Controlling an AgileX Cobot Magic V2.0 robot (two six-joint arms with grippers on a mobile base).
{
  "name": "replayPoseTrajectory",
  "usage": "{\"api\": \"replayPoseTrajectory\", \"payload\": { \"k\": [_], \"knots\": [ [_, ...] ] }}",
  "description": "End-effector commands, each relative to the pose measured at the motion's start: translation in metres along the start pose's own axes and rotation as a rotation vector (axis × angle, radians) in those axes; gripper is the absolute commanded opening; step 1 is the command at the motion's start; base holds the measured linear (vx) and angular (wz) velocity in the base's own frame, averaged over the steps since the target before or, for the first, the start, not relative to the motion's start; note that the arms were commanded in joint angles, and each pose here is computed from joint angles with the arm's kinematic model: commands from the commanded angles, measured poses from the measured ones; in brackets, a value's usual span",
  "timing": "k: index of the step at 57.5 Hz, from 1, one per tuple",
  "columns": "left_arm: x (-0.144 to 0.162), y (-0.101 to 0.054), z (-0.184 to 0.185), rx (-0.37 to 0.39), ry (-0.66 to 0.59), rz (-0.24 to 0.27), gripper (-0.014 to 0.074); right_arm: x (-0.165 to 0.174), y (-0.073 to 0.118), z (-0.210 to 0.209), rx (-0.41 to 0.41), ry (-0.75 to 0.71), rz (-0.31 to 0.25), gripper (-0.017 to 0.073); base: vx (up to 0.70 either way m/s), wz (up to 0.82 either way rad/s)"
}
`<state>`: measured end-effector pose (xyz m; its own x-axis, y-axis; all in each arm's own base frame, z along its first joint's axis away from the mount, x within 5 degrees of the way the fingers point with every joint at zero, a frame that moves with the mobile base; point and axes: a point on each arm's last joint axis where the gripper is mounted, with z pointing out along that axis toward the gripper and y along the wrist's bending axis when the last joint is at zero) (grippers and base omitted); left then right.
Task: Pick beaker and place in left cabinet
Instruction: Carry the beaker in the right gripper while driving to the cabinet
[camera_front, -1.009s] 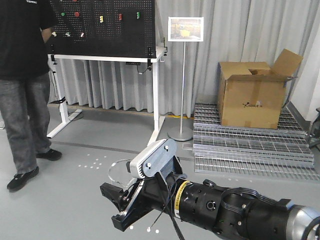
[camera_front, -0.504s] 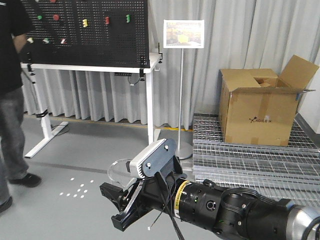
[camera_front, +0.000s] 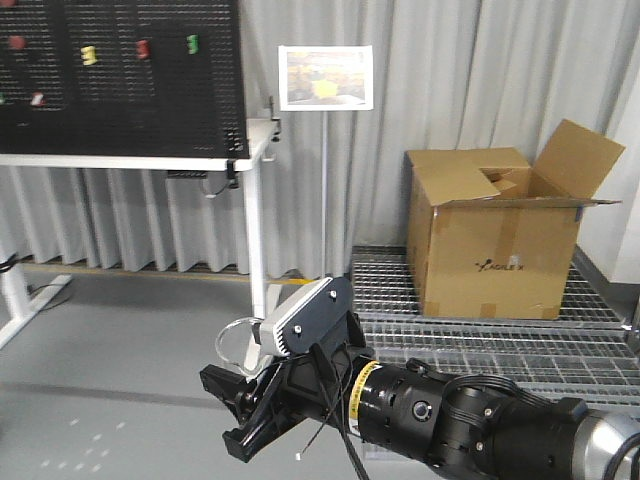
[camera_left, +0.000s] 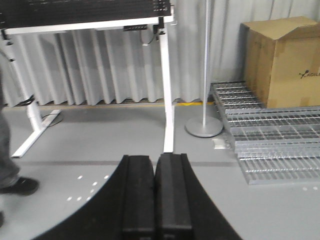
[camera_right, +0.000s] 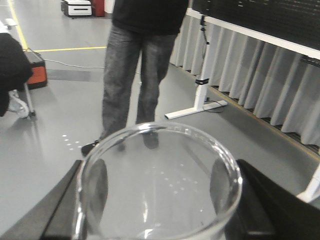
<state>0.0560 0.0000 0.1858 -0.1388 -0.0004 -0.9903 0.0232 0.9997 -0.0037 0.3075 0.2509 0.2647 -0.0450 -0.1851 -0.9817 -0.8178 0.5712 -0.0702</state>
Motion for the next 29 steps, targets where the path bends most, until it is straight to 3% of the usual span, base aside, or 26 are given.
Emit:
{"api": "replayPoseTrajectory", "payload": {
  "k": [1,29],
  "knots": [
    [-0.0111,-0.0014,-0.0026,0.018,-0.106,-0.009,0.0004,-0.0342,0.0005,-0.0107,-0.014,-0.140,-0.007,0.0019,0.43,-0.21],
    [-0.0111,-0.0014,-0.0026,0.018,-0.106,-0.009,0.0004,-0.0342,0.0005,-0.0106,-0.013,-0.139,-0.007,0.0019,0.40,-0.24]
  ]
}}
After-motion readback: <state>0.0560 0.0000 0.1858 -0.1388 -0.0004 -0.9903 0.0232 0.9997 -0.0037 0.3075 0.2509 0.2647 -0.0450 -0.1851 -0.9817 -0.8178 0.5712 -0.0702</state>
